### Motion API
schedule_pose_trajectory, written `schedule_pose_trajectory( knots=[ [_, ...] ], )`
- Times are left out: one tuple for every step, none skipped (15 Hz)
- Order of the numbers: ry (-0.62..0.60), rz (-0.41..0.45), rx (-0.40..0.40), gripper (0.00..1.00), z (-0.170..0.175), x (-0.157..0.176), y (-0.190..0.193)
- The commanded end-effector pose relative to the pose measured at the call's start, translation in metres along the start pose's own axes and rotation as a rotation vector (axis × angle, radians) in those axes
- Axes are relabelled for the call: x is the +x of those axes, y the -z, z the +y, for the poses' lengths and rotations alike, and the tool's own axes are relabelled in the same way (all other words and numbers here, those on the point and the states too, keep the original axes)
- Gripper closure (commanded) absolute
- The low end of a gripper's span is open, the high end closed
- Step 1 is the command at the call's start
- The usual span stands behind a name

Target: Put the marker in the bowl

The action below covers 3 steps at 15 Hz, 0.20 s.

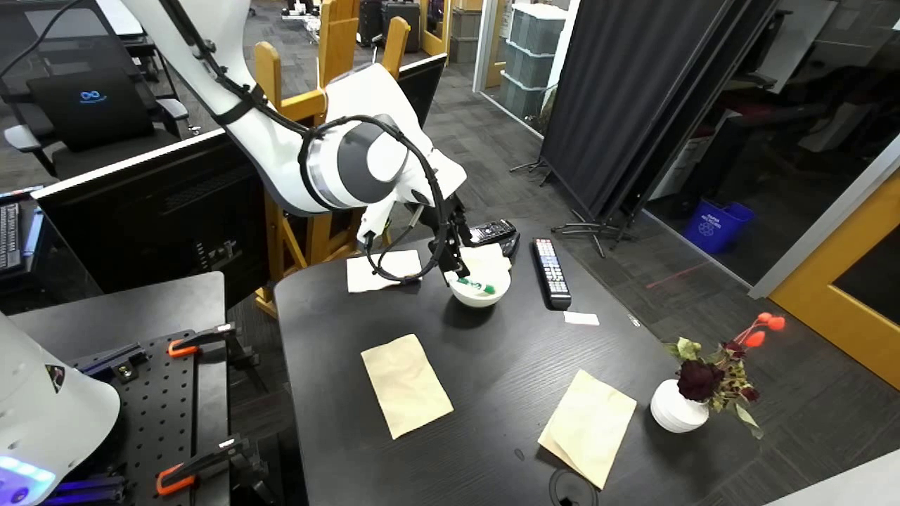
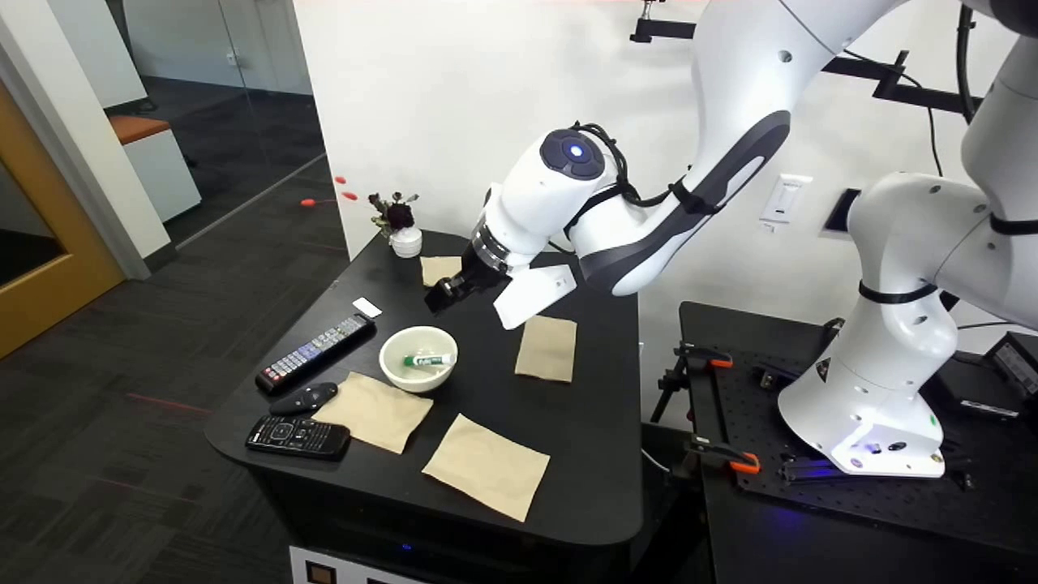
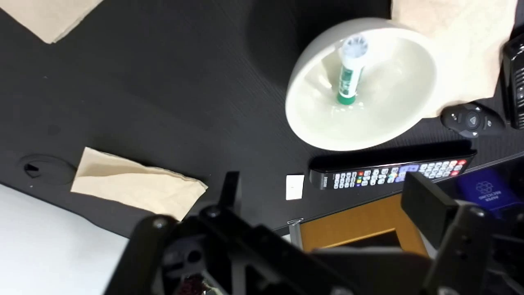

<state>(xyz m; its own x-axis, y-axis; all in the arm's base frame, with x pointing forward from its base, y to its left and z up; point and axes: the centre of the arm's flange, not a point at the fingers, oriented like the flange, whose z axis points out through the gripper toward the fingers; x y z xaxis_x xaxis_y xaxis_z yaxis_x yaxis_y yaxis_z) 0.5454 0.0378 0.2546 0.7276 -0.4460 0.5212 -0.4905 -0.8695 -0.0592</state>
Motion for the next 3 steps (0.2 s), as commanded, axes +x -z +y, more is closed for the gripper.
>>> schedule_pose_trajectory(
  knots=[
    [0.007,-0.006,0.007,0.00,0.0014,-0.0016,0.0035],
    [0.012,-0.012,0.014,0.00,0.0025,-0.0036,0.0066],
    [0.013,-0.016,0.019,0.00,0.0031,-0.0048,0.0090]
  ],
)
